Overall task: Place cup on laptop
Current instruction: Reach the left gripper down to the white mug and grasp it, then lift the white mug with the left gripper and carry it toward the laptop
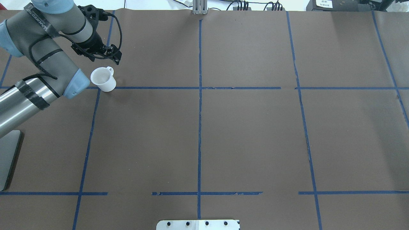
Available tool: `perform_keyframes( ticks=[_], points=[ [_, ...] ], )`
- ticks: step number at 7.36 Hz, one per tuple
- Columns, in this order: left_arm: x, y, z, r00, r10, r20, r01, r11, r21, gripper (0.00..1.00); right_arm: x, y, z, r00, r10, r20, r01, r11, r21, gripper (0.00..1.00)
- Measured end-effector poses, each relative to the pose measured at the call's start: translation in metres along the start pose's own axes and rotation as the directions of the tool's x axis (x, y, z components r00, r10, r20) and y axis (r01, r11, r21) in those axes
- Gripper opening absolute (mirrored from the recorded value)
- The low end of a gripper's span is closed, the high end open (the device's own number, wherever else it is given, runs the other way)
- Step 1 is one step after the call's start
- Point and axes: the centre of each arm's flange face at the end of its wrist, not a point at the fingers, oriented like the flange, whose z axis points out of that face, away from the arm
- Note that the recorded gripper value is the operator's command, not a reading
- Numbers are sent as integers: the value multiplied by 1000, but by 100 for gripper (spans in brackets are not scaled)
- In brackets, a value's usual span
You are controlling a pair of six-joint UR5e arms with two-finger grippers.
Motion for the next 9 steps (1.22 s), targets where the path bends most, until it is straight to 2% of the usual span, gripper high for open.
perform_keyframes(
  ticks=[2, 3, 4, 6, 7, 8, 9],
  points=[
    [-1, -3, 25, 1000, 20, 10, -19, 1000, -23, 90, 0, 0, 0, 1000, 0, 0, 0, 1000, 0, 100],
    [-4, -2, 38, 1000, 28, 11, -27, 999, -29, 87, 0, 0, 0, 1000, 0, 0, 0, 1000, -1, 100],
    [-6, -2, 48, 999, 33, 10, -33, 999, -33, 77, 0, 0, 0, 1000, 0, 0, 0, 1000, 0, 100],
    [-9, -1, 57, 999, 47, 9, -46, 998, -38, 48, 0, 0, 0, 1000, 0, 0, 0, 1000, 0, 100],
    [-11, -1, 61, 998, 59, 11, -59, 997, -43, 30, 0, 0, 0, 1000, 0, 0, 0, 1000, 0, 100],
    [-13, 0, 63, 998, 67, 13, -66, 997, -47, 5, 0, 0, 0, 1000, -1, 0, 1, 1000, 1, 100],
    [-14, 0, 65, 997, 70, 15, -69, 996, -50, 0, 0, 0, 0, 1000, 0, 0, 0, 1000, 0, 100]
  ],
)
